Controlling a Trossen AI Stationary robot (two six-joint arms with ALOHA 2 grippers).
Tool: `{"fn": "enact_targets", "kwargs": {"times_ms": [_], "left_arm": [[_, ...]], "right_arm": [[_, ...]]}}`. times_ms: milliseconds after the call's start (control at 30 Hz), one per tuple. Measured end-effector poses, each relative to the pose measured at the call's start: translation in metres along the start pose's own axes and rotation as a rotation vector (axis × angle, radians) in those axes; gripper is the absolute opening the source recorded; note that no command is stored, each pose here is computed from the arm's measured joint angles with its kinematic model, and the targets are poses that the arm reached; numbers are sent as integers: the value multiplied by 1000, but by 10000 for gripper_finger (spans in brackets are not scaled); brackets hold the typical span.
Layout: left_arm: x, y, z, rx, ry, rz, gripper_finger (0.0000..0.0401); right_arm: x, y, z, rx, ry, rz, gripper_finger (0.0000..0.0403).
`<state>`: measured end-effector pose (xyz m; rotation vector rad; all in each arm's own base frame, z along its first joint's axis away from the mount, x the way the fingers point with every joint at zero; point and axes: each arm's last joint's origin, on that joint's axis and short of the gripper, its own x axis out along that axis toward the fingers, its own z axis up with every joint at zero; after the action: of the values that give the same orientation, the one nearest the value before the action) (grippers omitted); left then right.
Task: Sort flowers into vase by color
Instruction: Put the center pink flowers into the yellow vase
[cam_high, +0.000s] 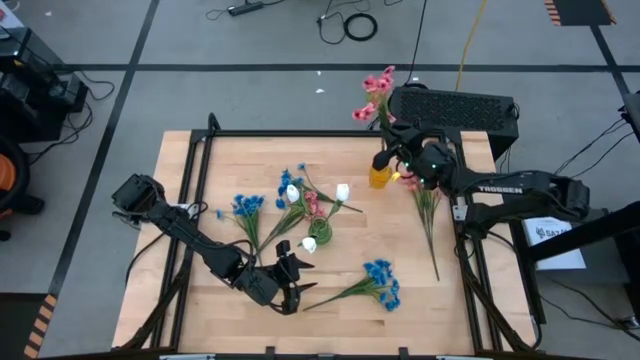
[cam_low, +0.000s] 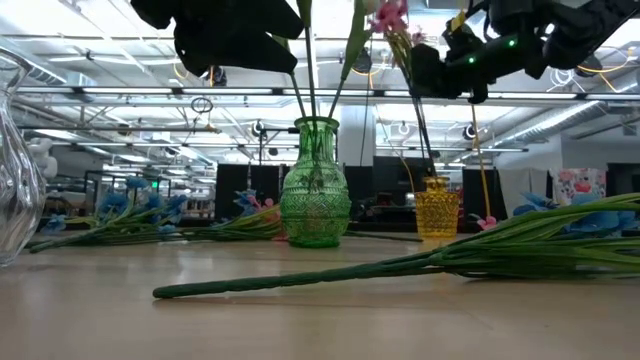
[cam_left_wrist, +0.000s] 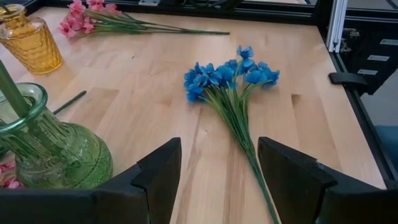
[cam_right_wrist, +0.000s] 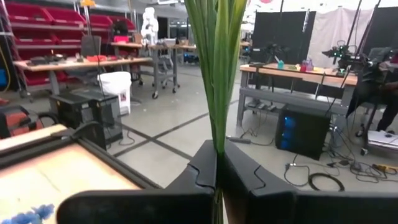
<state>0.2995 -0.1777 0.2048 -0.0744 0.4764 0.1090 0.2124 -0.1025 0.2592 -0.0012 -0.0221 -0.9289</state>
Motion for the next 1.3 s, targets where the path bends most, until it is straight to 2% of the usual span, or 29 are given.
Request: {"fn": "enact_targets", "kwargs": {"times_ms": [833, 1100, 1300], "left_arm": [[0, -1, -1, -2, 3, -6, 219], [0, -1, -1, -2, 4, -7, 219], [0, -1, -1, -2, 4, -7, 219]], "right_arm": [[9, 6, -32, -49, 186, -7, 13], [9, 5, -36, -37, 223, -12, 40], [8, 5, -38, -25, 243, -16, 75]]}}
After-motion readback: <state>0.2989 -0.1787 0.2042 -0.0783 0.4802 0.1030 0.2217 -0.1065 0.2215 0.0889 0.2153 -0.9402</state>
